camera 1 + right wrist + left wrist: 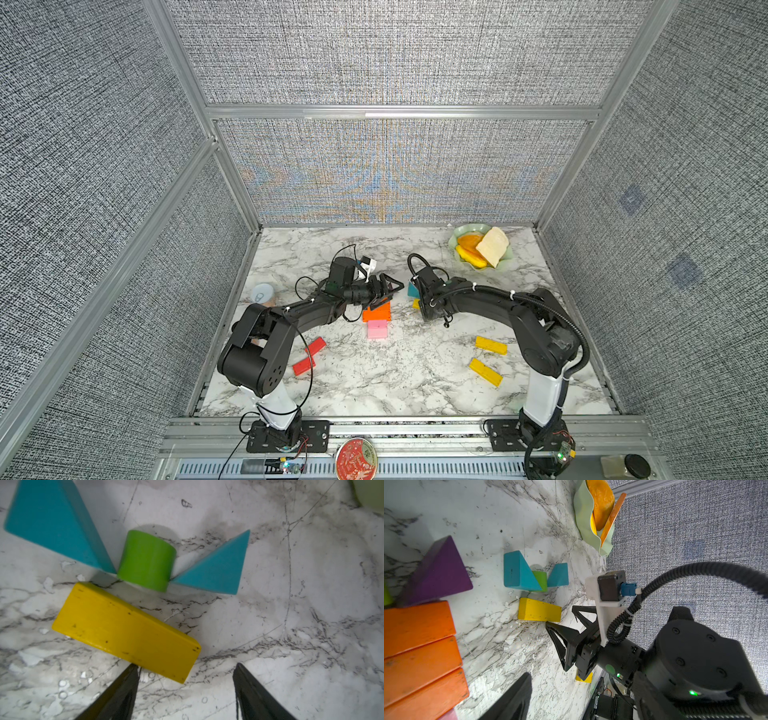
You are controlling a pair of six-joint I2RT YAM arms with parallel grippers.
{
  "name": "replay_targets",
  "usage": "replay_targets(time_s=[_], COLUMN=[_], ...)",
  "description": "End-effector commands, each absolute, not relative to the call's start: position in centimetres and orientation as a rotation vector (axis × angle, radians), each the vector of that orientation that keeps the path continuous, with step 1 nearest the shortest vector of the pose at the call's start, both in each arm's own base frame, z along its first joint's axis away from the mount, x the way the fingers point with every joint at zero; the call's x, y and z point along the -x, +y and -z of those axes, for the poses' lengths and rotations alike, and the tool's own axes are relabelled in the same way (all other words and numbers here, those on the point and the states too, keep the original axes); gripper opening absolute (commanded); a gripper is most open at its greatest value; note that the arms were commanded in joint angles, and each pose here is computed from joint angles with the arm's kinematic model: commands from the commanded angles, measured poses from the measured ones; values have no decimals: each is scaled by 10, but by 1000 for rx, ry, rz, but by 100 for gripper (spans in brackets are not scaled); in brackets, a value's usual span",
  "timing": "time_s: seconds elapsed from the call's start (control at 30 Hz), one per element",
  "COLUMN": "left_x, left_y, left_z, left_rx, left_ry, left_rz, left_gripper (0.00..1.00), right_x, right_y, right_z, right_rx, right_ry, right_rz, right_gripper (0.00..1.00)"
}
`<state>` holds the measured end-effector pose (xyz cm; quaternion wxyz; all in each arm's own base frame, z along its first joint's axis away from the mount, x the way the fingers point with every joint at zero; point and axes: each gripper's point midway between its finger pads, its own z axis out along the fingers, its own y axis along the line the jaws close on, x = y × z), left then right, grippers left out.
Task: Assemble a carrot with building blocks
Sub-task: Assemble the building block at the center of the board.
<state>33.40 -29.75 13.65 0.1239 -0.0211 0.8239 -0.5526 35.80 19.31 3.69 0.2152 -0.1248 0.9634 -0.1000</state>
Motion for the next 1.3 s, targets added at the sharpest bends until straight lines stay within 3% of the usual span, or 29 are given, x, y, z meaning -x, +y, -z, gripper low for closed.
replay_targets(time_s=[0.0, 1.27], left_x=[-332, -332], left_y=[-299, -301], left_z=[-135, -135], left_rx=[42, 35], left_ry=[2411, 2414], left_rz=[1621, 1627], left_gripper=[78, 78], right_x=[-355, -371], right_y=[185, 203], right_z=[-40, -40], right_rx=[343, 343], right_ry=[2675, 2674], right_rz=[314, 231], right_gripper=[75, 77])
